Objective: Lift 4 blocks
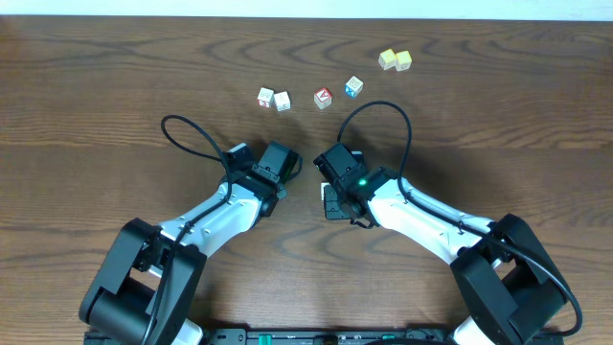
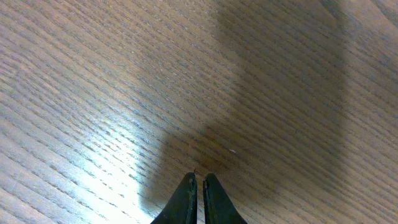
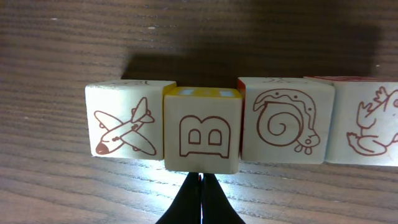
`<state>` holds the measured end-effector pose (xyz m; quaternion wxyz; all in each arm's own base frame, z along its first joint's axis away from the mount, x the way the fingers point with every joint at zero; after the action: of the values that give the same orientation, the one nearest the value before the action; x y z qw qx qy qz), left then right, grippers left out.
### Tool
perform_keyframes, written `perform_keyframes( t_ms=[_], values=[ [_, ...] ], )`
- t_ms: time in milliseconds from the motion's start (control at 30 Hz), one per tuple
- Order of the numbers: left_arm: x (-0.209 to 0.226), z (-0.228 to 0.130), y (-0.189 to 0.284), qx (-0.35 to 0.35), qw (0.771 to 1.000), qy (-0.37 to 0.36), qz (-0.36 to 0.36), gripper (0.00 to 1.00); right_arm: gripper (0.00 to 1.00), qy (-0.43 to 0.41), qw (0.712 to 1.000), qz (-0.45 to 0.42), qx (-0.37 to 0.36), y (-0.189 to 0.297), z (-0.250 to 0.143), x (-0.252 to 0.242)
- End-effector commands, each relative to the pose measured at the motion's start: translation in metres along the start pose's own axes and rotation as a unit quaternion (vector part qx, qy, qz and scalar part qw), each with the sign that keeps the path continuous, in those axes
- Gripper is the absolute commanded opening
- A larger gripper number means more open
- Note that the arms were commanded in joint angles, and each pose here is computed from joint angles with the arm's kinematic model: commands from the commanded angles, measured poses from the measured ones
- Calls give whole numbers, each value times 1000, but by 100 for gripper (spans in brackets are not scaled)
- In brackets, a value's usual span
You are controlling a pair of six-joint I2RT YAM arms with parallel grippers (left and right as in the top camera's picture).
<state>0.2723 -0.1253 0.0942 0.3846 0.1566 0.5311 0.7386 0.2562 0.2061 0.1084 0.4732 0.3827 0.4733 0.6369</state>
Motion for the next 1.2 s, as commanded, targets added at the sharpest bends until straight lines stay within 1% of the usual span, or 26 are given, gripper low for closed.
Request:
perform_keyframes(
  t_ms=[0,1167],
  values=[
    [3,2,2,-10,1000,5,4,7,1,-2,1000,-12,-4,-2,-1,1],
    [3,2,2,-10,1000,5,4,7,1,6,1000,-12,-13,-1,2,1]
  ],
)
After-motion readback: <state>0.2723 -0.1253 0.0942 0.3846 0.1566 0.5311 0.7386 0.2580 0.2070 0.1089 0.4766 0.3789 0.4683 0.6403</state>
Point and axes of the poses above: each gripper's point midway between its finger pads, its own y axis back along the fingers, its own x axis along the line the jaws close on, z = x × y, the point moved 10 cm from there along y, back along the fingers, and after that the axes turned 12 degrees about y, right-handed, at the moved point
